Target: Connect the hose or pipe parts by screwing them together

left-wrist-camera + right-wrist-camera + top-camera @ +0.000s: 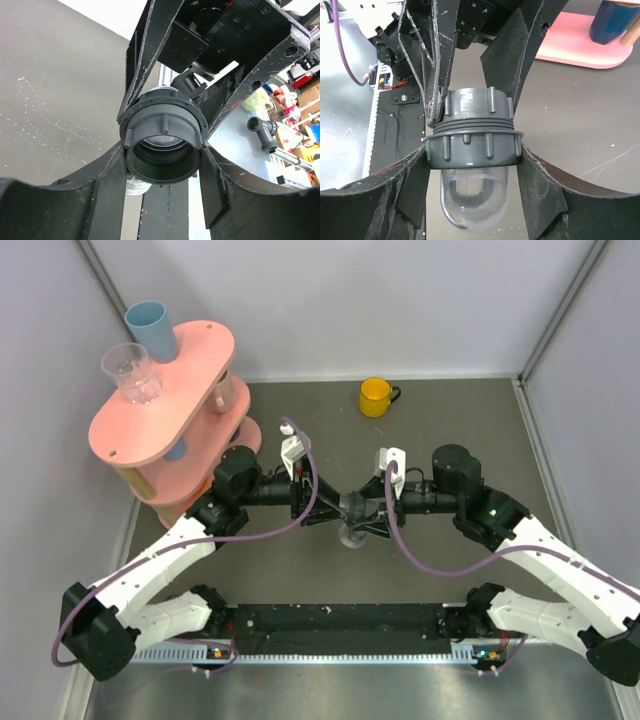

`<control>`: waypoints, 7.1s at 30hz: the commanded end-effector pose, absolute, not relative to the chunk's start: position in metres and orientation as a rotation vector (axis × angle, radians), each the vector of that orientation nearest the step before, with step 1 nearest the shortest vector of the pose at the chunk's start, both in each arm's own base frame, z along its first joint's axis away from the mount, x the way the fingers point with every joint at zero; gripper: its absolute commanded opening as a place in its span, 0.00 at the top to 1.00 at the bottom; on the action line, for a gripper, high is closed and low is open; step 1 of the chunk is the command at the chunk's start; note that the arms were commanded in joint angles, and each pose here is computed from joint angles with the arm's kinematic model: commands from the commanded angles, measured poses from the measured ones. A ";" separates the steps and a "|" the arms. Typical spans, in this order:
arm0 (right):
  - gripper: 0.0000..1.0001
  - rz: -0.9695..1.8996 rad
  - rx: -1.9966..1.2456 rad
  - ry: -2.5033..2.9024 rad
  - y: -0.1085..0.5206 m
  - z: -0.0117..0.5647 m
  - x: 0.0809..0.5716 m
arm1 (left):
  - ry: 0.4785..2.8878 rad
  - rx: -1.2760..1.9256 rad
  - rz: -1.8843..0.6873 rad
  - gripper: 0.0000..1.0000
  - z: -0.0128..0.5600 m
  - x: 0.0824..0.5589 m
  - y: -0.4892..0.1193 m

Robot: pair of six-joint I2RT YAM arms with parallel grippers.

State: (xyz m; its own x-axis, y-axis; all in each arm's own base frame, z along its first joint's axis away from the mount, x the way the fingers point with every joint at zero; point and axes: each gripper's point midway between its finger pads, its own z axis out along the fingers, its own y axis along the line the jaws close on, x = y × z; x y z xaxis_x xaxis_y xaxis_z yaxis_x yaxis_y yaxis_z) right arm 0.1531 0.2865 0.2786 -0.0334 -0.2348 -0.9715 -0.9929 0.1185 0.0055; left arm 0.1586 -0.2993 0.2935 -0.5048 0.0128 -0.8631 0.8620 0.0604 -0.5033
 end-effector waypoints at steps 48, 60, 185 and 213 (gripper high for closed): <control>0.19 0.927 -1.376 1.165 0.277 0.334 0.137 | 1.667 0.734 -1.502 1.00 0.301 0.183 -0.298; 0.19 1.022 -1.444 1.232 0.296 0.303 0.136 | 1.630 0.734 -1.533 1.00 0.313 0.178 -0.298; 0.13 1.037 -1.473 1.408 0.305 0.267 0.125 | 1.558 0.785 -1.562 1.00 0.316 0.170 -0.297; 0.05 0.734 -1.351 1.426 0.272 0.303 0.155 | 1.595 0.779 -1.549 1.00 0.304 0.169 -0.294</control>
State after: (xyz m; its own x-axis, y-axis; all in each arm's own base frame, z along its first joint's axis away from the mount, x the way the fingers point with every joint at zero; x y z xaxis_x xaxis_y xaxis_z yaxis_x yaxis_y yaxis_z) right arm 0.1527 0.2832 0.2619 0.0322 -0.3825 -0.9234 -0.9827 0.1564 -0.0991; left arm 0.1684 -0.2958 0.2838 -0.5901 -0.0381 -0.8064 0.8010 0.0974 -0.5907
